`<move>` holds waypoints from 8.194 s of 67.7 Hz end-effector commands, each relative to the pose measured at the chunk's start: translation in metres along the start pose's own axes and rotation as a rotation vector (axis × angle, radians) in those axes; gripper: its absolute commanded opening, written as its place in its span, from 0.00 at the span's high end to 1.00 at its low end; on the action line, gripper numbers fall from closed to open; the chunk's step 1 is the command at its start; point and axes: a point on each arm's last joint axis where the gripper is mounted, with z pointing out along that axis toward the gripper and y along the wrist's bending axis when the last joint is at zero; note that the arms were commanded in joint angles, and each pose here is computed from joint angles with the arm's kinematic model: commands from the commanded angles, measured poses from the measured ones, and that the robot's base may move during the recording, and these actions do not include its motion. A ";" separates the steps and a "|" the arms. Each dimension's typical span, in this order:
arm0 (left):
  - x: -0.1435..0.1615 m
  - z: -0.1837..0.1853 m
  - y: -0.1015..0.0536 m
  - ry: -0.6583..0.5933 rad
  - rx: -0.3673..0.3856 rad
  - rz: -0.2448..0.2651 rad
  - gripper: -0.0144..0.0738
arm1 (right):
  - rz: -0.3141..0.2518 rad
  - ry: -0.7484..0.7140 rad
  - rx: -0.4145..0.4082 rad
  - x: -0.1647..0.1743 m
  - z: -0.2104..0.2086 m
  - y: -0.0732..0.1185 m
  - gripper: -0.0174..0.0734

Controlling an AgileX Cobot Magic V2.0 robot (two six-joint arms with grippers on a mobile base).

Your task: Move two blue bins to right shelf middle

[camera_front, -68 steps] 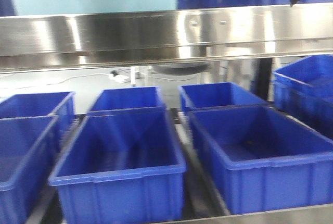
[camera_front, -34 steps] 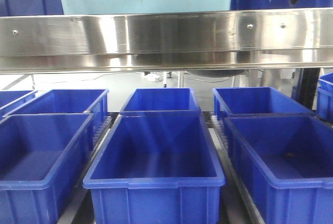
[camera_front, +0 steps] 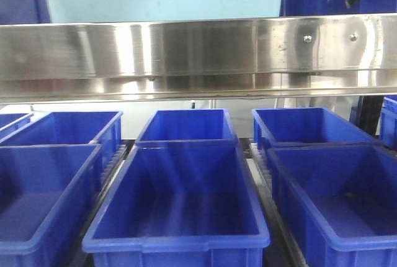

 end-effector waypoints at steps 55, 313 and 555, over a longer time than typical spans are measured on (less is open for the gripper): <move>-0.011 -0.010 -0.006 -0.088 0.048 -0.048 0.96 | -0.020 -0.057 -0.012 -0.007 -0.006 0.001 0.98; 0.133 0.062 0.025 0.744 -0.031 -0.082 0.19 | -0.020 0.474 0.074 0.083 0.067 -0.012 0.18; 0.020 -0.041 0.000 0.111 0.126 -0.155 0.96 | -0.009 -0.093 -0.095 -0.006 -0.047 0.018 0.98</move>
